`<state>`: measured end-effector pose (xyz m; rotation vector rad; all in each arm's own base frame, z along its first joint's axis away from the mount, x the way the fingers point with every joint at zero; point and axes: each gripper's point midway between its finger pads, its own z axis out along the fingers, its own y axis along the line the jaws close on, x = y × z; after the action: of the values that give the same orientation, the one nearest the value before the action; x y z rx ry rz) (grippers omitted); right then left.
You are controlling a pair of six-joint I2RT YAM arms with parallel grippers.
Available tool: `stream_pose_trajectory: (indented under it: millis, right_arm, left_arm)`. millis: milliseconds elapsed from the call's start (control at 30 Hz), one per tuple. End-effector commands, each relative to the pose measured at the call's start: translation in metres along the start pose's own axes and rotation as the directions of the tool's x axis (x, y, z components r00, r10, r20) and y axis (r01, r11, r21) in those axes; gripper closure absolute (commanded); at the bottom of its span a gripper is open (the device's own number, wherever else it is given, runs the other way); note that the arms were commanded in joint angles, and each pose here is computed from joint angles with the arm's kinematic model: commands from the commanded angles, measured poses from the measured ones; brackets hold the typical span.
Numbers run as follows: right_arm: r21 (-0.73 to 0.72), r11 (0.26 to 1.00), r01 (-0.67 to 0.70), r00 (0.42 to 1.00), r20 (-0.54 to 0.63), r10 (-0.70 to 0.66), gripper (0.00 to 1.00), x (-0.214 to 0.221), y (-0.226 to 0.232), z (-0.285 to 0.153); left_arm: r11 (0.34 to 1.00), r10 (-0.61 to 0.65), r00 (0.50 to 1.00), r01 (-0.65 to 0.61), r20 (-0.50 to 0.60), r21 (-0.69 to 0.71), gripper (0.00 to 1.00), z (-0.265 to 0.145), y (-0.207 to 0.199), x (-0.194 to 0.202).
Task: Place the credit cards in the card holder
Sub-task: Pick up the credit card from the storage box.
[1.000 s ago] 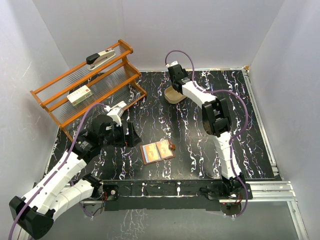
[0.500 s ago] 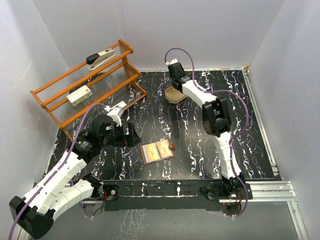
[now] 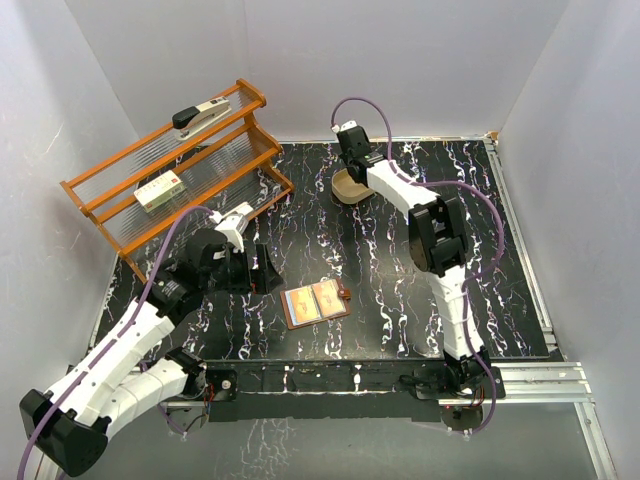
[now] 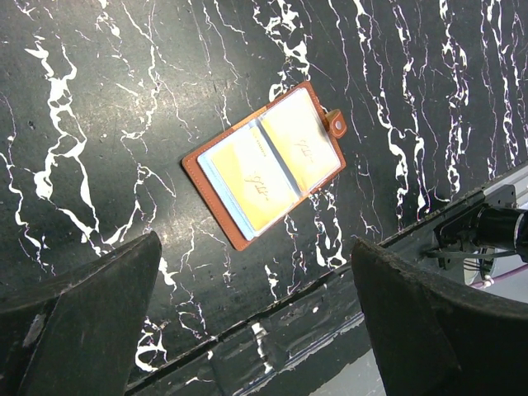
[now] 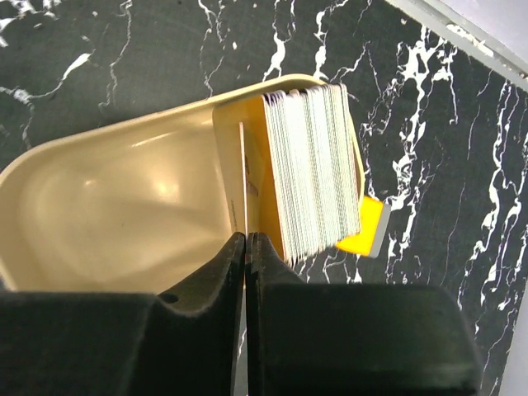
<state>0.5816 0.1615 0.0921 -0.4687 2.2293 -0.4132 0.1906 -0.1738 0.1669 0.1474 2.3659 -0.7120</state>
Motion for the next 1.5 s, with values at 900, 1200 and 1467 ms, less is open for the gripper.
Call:
stream_pose_trajectory:
  millis: [900, 1200, 1467]
  right_arm:
    - [-0.694, 0.603, -0.393, 0.867, -0.061, 0.495, 1.00, 0.034, 0.071, -0.276]
    - [-0.902, 0.250, -0.352, 0.776, -0.132, 0.617, 1.00, 0.037, 0.098, -0.369]
    - [-0.941, -0.031, -0.338, 0.709, -0.276, 0.649, 1.00, 0.047, 0.109, -0.419]
  left_arm:
    - [0.973, -0.210, 0.977, 0.203, 0.046, 0.112, 0.10, -0.007, -0.029, -0.015]
    - [0.883, -0.369, 0.929, 0.343, 0.022, 0.321, 0.25, -0.006, -0.068, -0.030]
    - [0.800, -0.416, 0.909, 0.381, -0.029, 0.463, 0.42, -0.008, -0.094, -0.038]
